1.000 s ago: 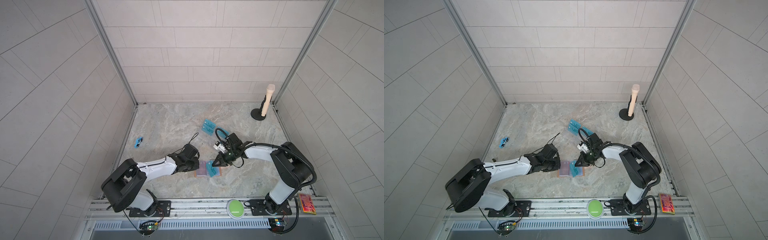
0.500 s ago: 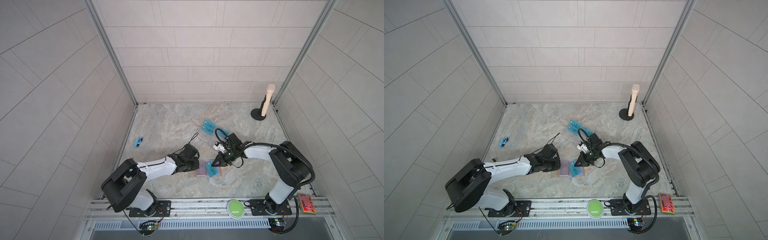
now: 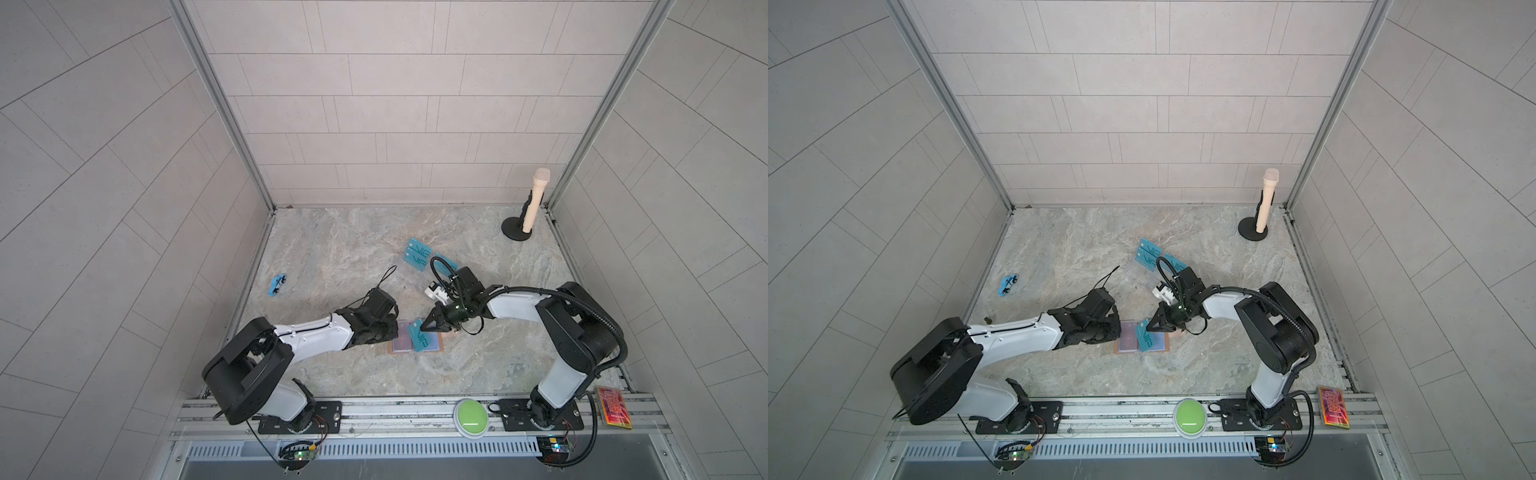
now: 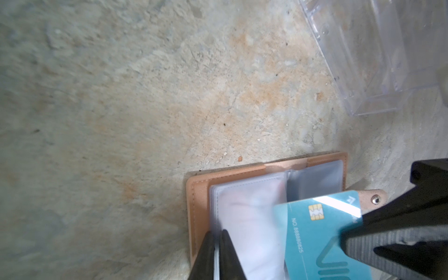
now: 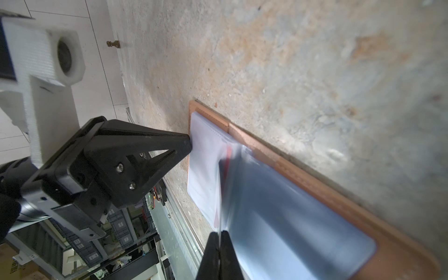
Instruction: Put the credit cards into the card holder
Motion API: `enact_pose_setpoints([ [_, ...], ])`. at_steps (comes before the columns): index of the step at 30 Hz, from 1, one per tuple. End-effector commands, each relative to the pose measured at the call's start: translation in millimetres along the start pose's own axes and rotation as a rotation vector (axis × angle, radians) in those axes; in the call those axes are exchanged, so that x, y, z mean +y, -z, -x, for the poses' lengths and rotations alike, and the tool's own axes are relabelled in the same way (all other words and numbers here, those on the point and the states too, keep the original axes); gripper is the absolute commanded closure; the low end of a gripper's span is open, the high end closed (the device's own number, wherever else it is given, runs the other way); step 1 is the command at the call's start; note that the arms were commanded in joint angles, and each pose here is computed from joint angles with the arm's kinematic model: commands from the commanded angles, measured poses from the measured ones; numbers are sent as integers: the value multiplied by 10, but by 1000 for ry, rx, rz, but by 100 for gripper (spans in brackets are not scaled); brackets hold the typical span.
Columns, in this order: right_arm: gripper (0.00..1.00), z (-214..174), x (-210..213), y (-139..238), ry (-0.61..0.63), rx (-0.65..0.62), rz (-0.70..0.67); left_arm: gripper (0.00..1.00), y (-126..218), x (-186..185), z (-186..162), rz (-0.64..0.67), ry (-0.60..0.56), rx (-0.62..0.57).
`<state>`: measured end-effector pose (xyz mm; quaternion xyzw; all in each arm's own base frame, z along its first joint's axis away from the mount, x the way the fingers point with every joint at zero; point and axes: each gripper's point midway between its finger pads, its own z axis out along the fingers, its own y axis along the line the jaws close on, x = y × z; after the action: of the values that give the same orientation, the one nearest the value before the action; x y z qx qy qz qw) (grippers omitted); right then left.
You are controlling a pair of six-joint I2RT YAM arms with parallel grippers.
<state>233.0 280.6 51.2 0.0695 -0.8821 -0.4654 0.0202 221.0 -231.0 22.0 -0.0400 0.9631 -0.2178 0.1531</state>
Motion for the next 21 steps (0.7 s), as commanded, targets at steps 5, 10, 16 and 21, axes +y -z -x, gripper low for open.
enact_pose_setpoints([
  [5,100,11,-55,-58,-28,-30,10,90,4,70,-57,18,-16,10],
  [10,100,5,-111,-76,-44,-51,-1,90,-1,68,-55,18,-16,10],
  [16,100,73,-102,-84,-58,-99,25,90,3,58,-51,14,-17,10],
  [21,100,140,-81,-97,-56,-125,34,90,4,60,-51,15,-18,11],
])
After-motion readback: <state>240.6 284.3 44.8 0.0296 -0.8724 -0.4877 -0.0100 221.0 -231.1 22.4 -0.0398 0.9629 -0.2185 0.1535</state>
